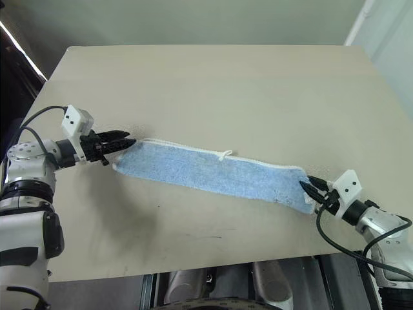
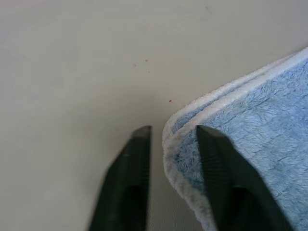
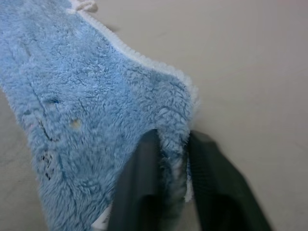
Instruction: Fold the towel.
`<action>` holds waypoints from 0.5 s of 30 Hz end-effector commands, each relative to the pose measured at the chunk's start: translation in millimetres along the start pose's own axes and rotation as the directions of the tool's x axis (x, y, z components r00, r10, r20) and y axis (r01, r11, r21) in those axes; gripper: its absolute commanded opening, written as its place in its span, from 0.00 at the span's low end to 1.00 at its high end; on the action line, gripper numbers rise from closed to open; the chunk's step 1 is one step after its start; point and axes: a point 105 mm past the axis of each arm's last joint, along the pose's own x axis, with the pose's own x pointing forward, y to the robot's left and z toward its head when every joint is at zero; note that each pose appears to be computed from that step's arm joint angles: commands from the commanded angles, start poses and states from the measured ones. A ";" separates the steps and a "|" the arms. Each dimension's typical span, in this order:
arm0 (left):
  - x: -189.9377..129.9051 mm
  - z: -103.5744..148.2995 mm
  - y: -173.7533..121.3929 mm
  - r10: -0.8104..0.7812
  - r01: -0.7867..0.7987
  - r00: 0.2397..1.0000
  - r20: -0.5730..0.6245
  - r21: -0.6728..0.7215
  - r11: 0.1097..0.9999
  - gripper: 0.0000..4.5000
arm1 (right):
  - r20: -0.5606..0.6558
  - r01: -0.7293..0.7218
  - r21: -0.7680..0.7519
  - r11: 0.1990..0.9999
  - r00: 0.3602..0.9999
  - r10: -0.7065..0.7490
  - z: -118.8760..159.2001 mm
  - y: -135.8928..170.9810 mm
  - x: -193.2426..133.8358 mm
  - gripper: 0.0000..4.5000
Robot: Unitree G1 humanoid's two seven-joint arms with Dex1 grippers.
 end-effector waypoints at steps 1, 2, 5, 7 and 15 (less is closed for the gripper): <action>-4.7 11.5 5.1 0.012 -0.013 0.999 0.032 0.009 1.000 0.68 | 0.021 0.006 -0.011 1.000 1.000 -0.006 14.4 -1.2 -2.0 0.52; -5.7 11.7 5.6 0.014 -0.014 0.999 0.032 0.009 1.000 0.76 | 0.024 0.004 -0.005 1.000 1.000 -0.004 16.7 -1.3 -2.3 0.60; -9.0 15.9 10.9 0.054 -0.055 0.997 0.055 0.022 0.998 0.99 | 0.082 0.034 0.043 0.998 0.996 -0.037 30.7 -8.3 -4.6 0.83; -11.0 19.2 15.0 0.091 -0.095 0.993 0.074 0.041 0.995 1.00 | 0.139 0.053 0.084 0.995 0.988 -0.065 43.6 -15.0 -7.7 1.00; -1.0 56.9 20.7 0.158 -0.181 0.948 0.275 0.063 0.981 1.00 | 0.248 0.049 0.328 0.944 0.959 -0.136 74.4 -31.7 -27.0 1.00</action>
